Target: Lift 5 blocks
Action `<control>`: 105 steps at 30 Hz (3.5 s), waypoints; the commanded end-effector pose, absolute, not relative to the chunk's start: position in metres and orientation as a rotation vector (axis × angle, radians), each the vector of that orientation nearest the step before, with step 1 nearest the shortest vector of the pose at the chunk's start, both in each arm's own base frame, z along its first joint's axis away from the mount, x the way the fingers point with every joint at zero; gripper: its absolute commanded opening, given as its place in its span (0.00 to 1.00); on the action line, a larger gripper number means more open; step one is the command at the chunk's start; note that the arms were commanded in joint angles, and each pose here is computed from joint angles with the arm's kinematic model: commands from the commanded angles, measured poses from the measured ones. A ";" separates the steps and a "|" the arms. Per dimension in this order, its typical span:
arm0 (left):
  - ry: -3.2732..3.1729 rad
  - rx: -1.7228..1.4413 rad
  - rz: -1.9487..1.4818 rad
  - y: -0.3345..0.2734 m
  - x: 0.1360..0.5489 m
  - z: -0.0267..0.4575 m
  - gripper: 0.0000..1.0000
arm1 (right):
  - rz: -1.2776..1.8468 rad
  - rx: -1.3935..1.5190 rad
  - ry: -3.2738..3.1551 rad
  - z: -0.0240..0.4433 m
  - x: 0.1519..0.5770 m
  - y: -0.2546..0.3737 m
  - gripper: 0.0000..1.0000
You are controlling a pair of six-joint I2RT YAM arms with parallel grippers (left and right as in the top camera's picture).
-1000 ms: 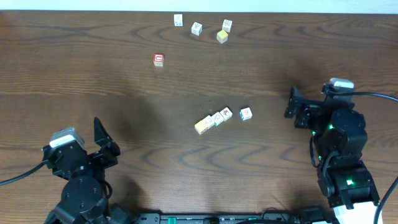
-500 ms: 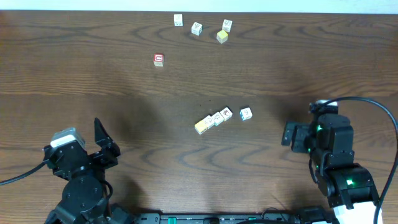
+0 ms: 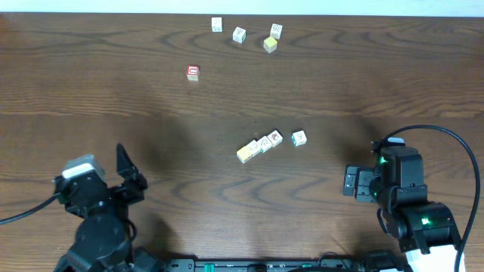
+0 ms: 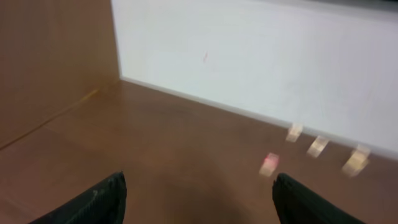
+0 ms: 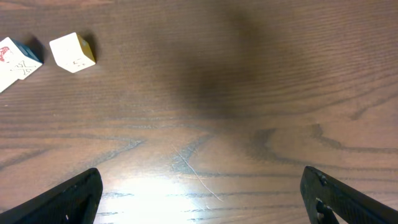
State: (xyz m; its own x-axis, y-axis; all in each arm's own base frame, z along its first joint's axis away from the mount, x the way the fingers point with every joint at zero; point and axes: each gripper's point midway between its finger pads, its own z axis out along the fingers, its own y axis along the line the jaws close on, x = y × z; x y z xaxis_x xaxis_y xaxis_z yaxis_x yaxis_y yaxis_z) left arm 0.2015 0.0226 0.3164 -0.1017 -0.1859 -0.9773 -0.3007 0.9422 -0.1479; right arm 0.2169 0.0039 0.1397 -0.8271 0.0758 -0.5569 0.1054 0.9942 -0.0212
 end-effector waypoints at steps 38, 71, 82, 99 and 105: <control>1.484 -0.140 0.063 0.025 0.244 0.194 0.76 | -0.072 0.121 2.542 0.143 0.218 0.003 0.99; 1.701 -0.304 -0.061 0.026 0.242 0.136 0.76 | -0.072 0.121 2.542 0.143 0.218 0.003 0.99; 1.701 -0.305 -0.062 0.026 0.242 0.136 0.76 | -0.072 0.121 2.542 0.143 0.218 0.003 0.99; 1.701 -0.305 -0.061 0.026 0.242 0.136 0.76 | 0.096 0.144 1.705 0.207 0.247 -0.001 0.99; 1.701 -0.304 -0.061 0.026 0.242 0.136 0.76 | 0.097 0.148 1.488 0.222 0.243 -0.007 0.99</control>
State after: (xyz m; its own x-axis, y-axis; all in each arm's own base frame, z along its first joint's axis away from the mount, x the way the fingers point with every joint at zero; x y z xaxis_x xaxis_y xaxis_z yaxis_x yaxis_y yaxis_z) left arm 0.2440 0.0231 0.1527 -0.0725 -0.2281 -0.9709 -0.1376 0.9665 -0.2167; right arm 0.2472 -0.0086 0.2168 0.0243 0.1691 -0.9853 0.0527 0.9840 0.1701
